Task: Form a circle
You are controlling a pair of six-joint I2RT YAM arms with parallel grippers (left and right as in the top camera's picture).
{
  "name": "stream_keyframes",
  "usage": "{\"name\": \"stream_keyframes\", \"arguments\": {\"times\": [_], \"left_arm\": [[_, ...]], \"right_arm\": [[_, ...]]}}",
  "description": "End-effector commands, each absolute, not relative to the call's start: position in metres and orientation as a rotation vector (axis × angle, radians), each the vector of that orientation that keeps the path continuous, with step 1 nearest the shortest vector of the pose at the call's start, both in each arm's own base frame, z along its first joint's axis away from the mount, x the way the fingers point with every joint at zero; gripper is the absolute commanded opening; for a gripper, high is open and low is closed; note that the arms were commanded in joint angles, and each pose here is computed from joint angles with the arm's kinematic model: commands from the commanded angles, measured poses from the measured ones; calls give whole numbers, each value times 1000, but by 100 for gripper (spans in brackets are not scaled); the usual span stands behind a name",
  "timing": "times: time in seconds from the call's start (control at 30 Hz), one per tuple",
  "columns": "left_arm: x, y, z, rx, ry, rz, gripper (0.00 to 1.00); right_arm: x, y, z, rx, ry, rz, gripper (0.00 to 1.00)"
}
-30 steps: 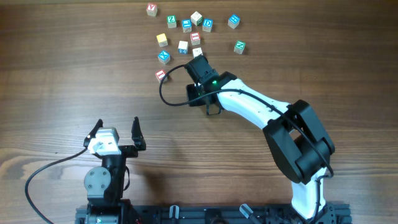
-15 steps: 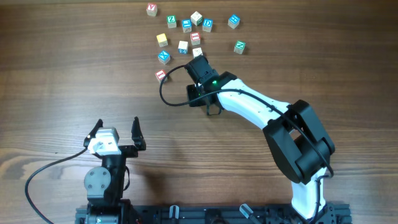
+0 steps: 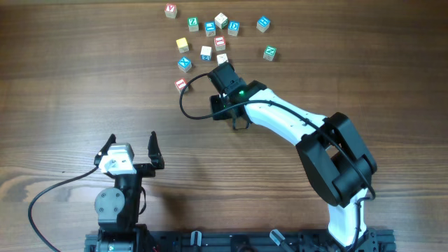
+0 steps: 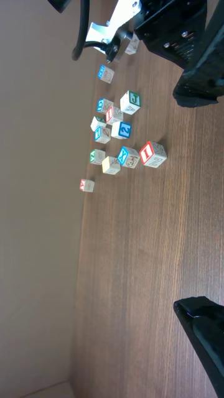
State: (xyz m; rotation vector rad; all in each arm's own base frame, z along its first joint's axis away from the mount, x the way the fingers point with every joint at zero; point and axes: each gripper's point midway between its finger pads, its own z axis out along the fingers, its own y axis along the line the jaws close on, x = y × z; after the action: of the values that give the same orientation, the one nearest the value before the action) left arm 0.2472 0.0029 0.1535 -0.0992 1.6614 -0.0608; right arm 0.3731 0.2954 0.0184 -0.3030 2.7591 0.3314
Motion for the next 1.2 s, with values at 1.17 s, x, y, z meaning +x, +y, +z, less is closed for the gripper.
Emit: {"name": "stream_keyframes", "arguments": {"times": [1.17], "left_arm": [[247, 4, 152, -91, 1664, -43, 100]], "right_arm": [[369, 291, 12, -306, 2775, 294, 29]]}}
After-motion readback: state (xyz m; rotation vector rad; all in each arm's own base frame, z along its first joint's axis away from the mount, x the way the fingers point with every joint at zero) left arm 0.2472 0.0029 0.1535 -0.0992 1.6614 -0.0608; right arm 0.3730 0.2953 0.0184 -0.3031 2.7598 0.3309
